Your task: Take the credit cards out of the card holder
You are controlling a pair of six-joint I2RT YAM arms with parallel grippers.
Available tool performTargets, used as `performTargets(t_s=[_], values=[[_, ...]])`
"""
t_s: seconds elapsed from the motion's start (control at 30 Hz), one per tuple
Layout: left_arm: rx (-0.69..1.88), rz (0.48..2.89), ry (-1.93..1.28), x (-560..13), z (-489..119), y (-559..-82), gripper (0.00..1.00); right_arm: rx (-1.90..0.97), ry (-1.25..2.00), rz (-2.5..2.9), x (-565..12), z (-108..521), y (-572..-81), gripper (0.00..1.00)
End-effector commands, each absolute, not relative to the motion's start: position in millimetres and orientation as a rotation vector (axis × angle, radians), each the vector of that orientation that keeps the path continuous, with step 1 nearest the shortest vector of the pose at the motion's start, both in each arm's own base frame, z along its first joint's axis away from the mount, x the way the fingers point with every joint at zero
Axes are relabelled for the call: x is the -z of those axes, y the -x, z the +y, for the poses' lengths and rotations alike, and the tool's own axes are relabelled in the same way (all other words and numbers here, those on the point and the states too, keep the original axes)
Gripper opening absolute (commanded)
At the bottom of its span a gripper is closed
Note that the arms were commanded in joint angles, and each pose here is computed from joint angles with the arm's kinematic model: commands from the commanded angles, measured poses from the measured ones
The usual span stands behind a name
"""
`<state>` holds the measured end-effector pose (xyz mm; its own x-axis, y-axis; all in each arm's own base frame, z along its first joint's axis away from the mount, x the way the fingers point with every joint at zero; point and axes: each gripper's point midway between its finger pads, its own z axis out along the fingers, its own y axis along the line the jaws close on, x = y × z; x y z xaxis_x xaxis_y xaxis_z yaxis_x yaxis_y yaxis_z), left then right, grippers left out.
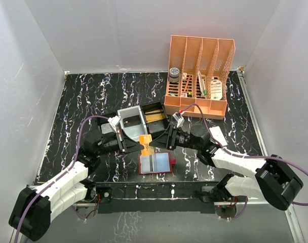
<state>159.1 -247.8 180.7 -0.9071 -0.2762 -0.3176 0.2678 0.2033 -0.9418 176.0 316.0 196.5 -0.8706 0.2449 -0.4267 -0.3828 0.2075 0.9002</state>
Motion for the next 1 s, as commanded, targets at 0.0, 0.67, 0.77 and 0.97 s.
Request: performTargets(t_s=[0.0, 0.67, 0.77, 0.97], values=[[1.791, 2.023, -0.054, -190.2, -248.7, -154.3, 0.0, -1.793, 0.19, 1.88, -229.5, 324.2, -178.5, 0.51], [1.869, 1.998, -0.099, -191.8, -251.2, -146.4, 0.0, -1.904, 0.254, 1.856, -236.8, 327.5, -169.7, 0.21], [1.888, 1.986, -0.088, -192.8, -250.2, -144.0, 0.0, -1.933, 0.269, 1.849, -238.2, 328.7, -167.1, 0.21], [1.908, 1.968, -0.111, -198.1, -250.8, -141.9, 0.0, -1.989, 0.293, 1.816, -243.2, 332.4, -165.7, 0.24]])
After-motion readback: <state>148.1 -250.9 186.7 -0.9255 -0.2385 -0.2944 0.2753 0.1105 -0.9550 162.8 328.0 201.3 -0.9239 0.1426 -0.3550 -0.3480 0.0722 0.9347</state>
